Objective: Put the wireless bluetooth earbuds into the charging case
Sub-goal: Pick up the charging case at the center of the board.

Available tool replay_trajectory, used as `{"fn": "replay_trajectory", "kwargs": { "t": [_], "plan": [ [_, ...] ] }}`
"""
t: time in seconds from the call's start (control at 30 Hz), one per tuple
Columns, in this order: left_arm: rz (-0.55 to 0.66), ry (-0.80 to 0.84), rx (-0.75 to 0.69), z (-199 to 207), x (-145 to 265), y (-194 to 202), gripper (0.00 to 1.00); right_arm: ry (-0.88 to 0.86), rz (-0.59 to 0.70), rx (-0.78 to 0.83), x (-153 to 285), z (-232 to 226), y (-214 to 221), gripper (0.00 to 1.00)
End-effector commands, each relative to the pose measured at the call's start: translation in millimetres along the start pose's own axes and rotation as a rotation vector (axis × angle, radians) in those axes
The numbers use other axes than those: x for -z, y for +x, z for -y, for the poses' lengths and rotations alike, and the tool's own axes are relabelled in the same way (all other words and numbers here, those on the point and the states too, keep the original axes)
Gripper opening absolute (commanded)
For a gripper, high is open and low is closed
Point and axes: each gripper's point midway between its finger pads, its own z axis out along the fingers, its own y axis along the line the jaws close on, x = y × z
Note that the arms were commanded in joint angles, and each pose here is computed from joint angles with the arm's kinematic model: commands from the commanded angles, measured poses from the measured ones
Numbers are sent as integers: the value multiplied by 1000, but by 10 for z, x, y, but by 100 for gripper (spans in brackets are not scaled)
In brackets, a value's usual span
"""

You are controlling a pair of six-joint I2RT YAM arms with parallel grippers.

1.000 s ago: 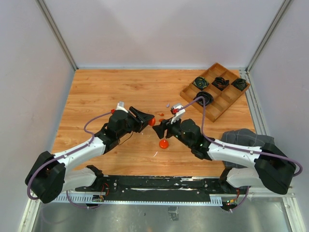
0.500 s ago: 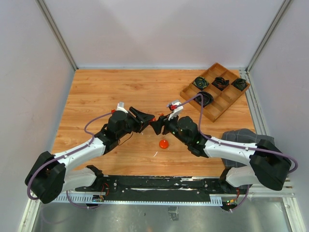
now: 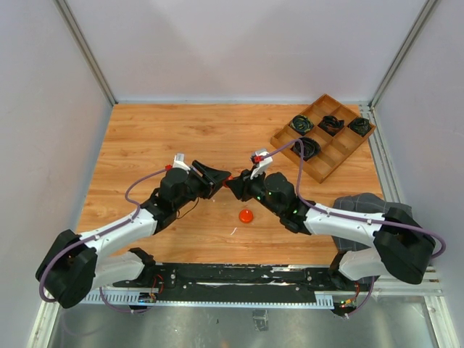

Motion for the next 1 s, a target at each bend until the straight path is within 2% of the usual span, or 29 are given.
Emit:
{"fn": "replay_trajectory", "kwargs": {
  "t": [0.0,0.23,0.53,0.73,0.97],
  "plan": [
    [17,103,-50,199,77,-27,40,-1,17,1,21,-73,-152,19],
    [27,224,-242,371,211,-20,57,15,-26,47,137,-32,-233,12],
    [91,300,-514,539,461,-106,81,-39,-110,173,374,32,-365,10],
    [69,400,-805,693,604,-24,81,-109,-145,267,564,73,-519,10],
    [-83,558,-1061,779,666,286,81,-228,-213,375,769,-18,-683,10]
  ]
}}
